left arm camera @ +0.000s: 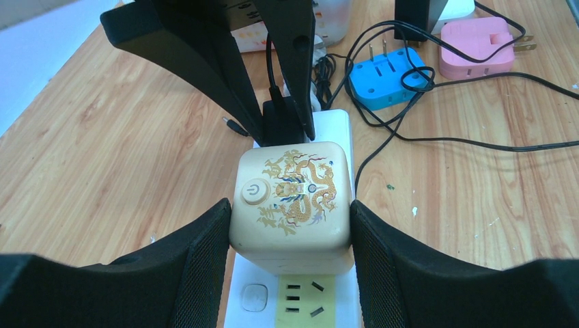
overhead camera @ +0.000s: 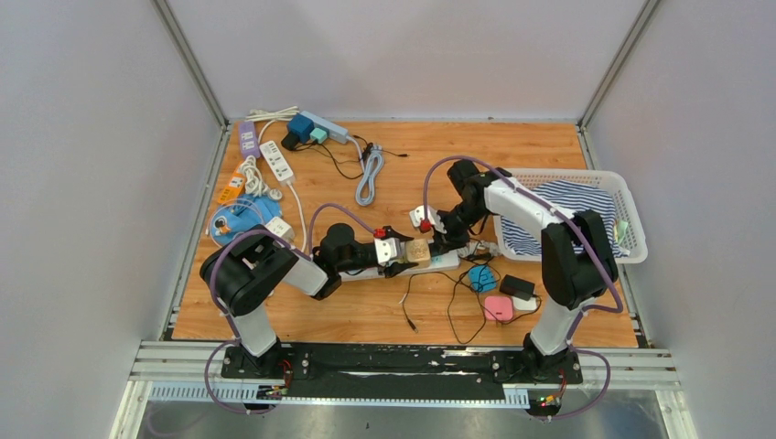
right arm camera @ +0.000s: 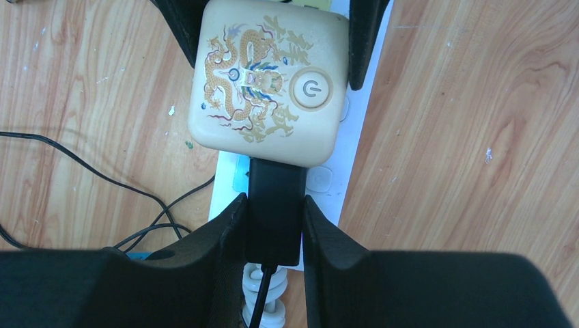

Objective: Pull the plug off the socket
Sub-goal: Remove the plug from the socket.

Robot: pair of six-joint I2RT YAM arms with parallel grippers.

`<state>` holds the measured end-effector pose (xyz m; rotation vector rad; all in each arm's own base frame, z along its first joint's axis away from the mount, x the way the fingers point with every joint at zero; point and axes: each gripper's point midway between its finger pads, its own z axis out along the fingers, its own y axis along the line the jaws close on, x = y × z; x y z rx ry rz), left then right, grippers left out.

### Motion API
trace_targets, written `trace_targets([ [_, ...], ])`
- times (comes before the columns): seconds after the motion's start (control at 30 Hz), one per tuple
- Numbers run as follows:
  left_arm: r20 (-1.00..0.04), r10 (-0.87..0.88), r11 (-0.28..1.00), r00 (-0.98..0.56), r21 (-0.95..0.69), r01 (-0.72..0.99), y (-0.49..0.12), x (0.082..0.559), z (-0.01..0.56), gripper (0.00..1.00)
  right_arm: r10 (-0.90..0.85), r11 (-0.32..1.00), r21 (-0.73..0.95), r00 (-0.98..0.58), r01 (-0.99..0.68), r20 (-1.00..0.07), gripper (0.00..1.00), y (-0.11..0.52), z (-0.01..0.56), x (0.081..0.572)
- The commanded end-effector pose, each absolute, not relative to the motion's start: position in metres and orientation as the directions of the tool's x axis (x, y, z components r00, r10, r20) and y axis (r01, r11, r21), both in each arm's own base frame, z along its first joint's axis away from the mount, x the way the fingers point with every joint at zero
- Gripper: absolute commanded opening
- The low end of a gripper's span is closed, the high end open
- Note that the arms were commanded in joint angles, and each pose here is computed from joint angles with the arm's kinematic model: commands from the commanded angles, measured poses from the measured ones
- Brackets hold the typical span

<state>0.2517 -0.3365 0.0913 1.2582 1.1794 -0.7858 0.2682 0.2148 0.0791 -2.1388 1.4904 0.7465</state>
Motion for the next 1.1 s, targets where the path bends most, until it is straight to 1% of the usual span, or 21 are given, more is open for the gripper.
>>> trace_targets([
  [0.0,-0.946,0.250,0.269,0.205,0.271,0.924,-0.318,0.264,0.065,0.05,-0.727,-0.405,0.091,0.261,-0.910,-0.635,0.00,0.214,0.093,0.217],
  [0.13,-0.947,0.248,0.276,0.202,0.269,0.923,-0.318,0.265,0.065,0.05,-0.769,-0.332,0.061,0.232,-0.941,-0.595,0.00,0.205,0.091,0.236],
  [0.27,-0.947,0.251,0.286,0.198,0.268,0.920,-0.317,0.267,0.065,0.05,-0.766,-0.258,0.057,0.169,-0.964,-0.620,0.00,0.195,0.096,0.249],
  [0.7,-0.949,0.254,0.320,0.187,0.265,0.910,-0.314,0.272,0.067,0.05,-0.704,-0.328,0.101,0.172,-0.939,-0.689,0.00,0.203,0.107,0.230],
  [0.87,-0.948,0.256,0.325,0.187,0.267,0.907,-0.314,0.272,0.067,0.05,-0.734,-0.391,0.133,0.221,-0.911,-0.642,0.00,0.210,0.093,0.219],
  [0.97,-0.949,0.254,0.329,0.187,0.267,0.906,-0.313,0.273,0.067,0.04,-0.752,-0.358,0.107,0.218,-0.927,-0.622,0.00,0.210,0.093,0.229],
  [1.07,-0.949,0.253,0.329,0.187,0.266,0.906,-0.313,0.273,0.067,0.04,-0.779,-0.290,0.085,0.184,-0.953,-0.599,0.00,0.200,0.091,0.244],
])
